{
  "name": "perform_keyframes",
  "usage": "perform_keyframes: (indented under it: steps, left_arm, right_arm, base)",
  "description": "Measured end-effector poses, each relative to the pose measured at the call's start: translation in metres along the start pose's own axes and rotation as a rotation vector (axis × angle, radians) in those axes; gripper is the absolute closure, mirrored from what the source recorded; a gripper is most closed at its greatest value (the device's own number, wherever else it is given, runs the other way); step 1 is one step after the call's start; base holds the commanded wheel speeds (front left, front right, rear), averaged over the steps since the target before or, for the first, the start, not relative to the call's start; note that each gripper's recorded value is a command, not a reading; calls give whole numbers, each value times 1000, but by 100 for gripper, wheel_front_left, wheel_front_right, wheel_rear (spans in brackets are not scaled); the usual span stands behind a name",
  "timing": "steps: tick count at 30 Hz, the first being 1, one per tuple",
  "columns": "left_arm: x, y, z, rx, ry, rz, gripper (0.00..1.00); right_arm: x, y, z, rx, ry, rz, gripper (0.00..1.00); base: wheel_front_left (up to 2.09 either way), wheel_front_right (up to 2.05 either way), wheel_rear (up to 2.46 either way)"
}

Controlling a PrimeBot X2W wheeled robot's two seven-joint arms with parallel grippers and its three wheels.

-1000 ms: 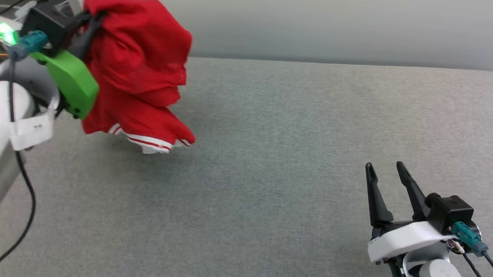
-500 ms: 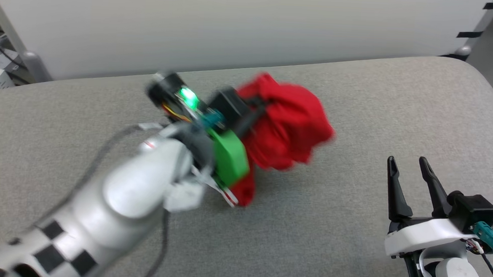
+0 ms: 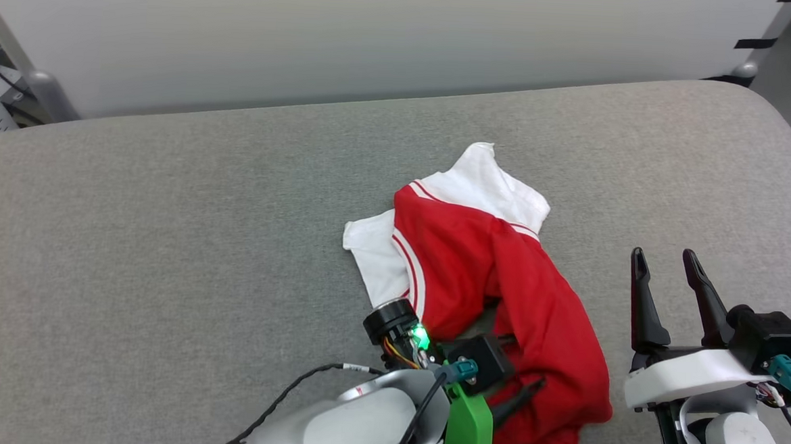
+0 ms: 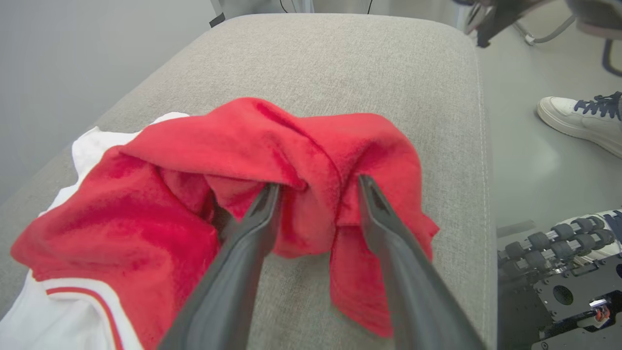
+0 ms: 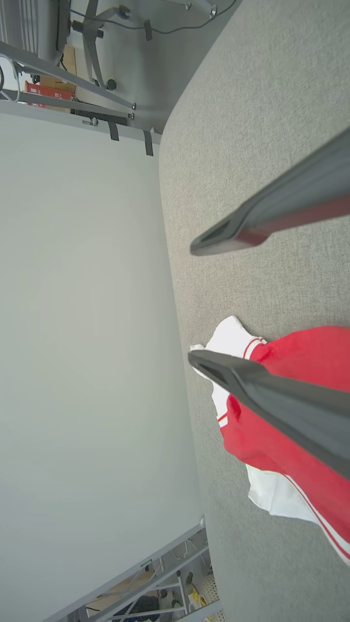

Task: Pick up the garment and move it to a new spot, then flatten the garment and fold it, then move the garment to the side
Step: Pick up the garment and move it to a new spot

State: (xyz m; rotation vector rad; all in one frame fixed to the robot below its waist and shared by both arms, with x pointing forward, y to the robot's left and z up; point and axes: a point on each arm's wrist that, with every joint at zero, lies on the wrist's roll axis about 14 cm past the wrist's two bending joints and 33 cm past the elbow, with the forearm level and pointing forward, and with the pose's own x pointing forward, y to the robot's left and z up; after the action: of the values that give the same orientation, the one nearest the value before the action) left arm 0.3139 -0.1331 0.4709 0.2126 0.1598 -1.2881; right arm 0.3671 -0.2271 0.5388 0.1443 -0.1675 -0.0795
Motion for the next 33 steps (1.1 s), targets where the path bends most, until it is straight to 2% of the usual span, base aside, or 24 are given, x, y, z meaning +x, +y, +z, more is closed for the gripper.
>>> perform_keyframes:
  steps: [5, 11, 17, 21, 27, 30, 33]
  left_arm:
    - [-13, 22, -2, -34, -28, 88, 0]
    - [-51, 80, 16, -53, -100, 305, 0]
    - [-124, 141, 41, -30, -184, 584, 0]
    - [-185, 169, 50, -34, -240, 781, 0]
    - [-261, 166, 26, -108, -279, 1015, 0]
    - [-287, 157, 17, -150, -311, 1110, 0]
    - [-301, 145, 7, -157, -317, 1155, 0]
  right_arm:
    - [7, 11, -2, 3, 2, 33, 0]
    - [14, 29, 1, 3, -11, 86, 0]
    - [11, 47, 2, 8, -16, 137, 0]
    - [12, 59, 5, 14, -25, 171, 0]
    - [11, 75, 11, 15, -42, 217, 0]
    - [8, 77, 11, 11, -41, 226, 0]
    - [8, 79, 11, 3, -44, 230, 0]
  base:
    - [0, 0, 0]
    - [0, 0, 0]
    - [0, 0, 0]
    - [0, 0, 0]
    - [0, 0, 0]
    - [0, 0, 0]
    - [0, 0, 0]
